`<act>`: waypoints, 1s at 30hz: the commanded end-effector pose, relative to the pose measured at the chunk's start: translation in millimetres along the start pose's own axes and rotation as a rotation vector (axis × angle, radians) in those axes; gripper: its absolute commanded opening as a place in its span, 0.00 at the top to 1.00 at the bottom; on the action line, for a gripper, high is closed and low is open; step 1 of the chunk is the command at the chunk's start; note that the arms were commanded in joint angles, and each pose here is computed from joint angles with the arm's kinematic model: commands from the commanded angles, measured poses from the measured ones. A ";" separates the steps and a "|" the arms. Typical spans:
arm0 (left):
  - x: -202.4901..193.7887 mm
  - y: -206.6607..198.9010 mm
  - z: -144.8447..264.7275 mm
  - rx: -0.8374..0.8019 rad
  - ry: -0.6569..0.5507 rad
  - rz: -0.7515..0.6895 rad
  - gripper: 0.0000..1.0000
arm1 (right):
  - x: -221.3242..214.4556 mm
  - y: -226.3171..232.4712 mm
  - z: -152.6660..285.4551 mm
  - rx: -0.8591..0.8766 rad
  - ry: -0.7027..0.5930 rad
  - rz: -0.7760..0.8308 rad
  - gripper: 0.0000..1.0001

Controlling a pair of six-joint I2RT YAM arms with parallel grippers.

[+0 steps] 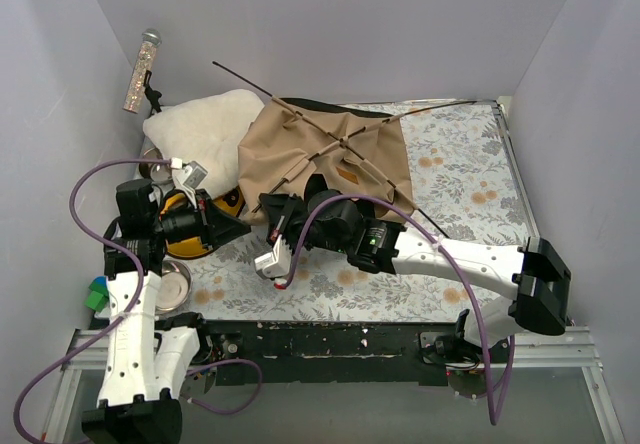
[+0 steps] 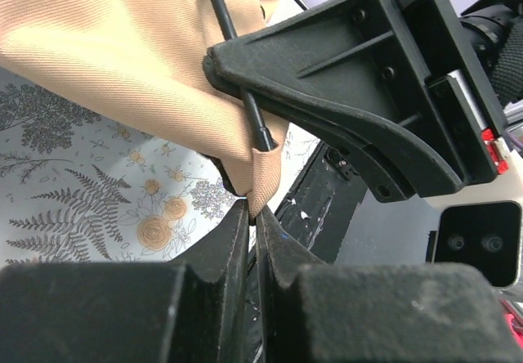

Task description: Set up the pet tent

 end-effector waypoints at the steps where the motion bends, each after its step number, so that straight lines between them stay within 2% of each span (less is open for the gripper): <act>1: 9.8 -15.3 3.5 -0.049 -0.044 -0.039 0.94 | 9.1 -19.1 -0.7 -0.101 -0.035 0.091 0.99; 8: 6.2 -7.5 0.7 -0.016 -0.042 0.020 0.83 | 18.7 -19.0 5.9 -0.107 -0.110 0.083 0.99; 18: 12.4 -2.4 -3.3 -0.047 -0.066 0.059 0.83 | 24.4 -1.4 15.6 -0.071 -0.164 0.133 0.99; 23: 13.5 -8.3 -3.1 -0.088 -0.075 0.079 0.78 | 20.3 8.8 7.4 -0.046 -0.141 0.161 0.99; 30: 13.4 -16.5 -0.5 -0.088 -0.080 0.087 0.78 | 20.6 8.2 2.0 -0.050 -0.143 0.167 0.99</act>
Point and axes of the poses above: each gripper's point midway between its finger pads, its own z axis back along the fingers, its own y axis along the line the jaws close on, x = y × z, the point moved 4 cm from there along z, back along the fingers, and after that the axes turned 15 degrees about -z, right-handed, at the moved point
